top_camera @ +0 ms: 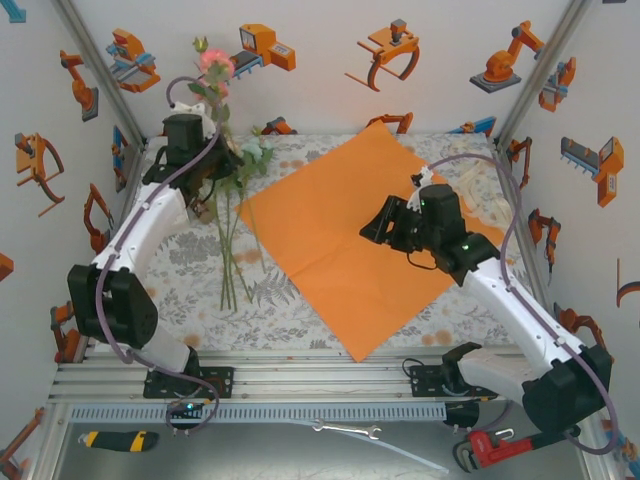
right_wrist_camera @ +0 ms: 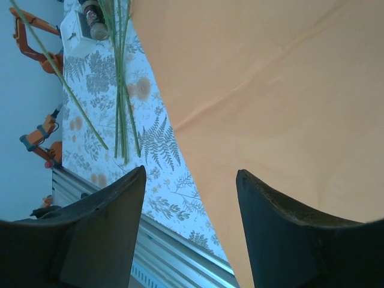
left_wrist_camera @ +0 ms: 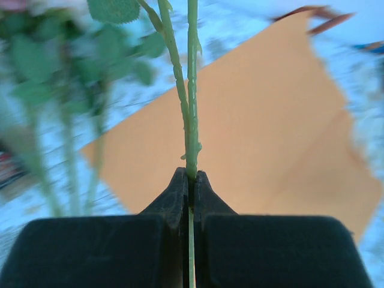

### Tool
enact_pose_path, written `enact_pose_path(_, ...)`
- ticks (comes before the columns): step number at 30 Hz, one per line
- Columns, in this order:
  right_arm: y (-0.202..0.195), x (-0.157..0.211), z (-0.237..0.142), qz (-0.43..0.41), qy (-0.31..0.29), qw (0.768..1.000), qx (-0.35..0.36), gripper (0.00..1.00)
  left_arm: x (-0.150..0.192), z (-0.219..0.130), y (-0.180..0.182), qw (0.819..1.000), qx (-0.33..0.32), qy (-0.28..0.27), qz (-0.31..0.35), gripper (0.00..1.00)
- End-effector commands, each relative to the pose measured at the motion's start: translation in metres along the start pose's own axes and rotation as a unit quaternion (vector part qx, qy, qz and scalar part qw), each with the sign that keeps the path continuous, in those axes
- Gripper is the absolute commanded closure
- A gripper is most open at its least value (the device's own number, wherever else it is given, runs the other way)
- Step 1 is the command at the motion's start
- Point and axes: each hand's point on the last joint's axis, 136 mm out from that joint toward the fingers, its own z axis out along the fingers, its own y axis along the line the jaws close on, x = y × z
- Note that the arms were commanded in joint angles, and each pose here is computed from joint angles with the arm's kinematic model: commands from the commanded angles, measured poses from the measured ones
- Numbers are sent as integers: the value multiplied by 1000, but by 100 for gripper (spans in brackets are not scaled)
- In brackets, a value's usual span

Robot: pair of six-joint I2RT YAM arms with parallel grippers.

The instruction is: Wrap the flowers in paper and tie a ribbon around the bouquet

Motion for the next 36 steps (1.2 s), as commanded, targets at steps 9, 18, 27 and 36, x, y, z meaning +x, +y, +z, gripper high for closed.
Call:
enact_pose_path(9, -2, -11, -46, -21, -36, 998, 44, 41, 78, 150, -176, 975, 188, 82, -85, 100)
enact_pose_path(18, -10, 5, -63, -25, -27, 998, 51, 41, 143, 214, -192, 971, 187, 136, -68, 100)
enact_pose_path(27, -17, 11, -51, -46, -3, 997, 64, 40, 209, 223, -177, 954, 187, 231, -41, 100)
enact_pose_path(36, -22, 16, -42, -50, 16, 997, 65, 40, 239, 241, -151, 956, 128, 263, -33, 90)
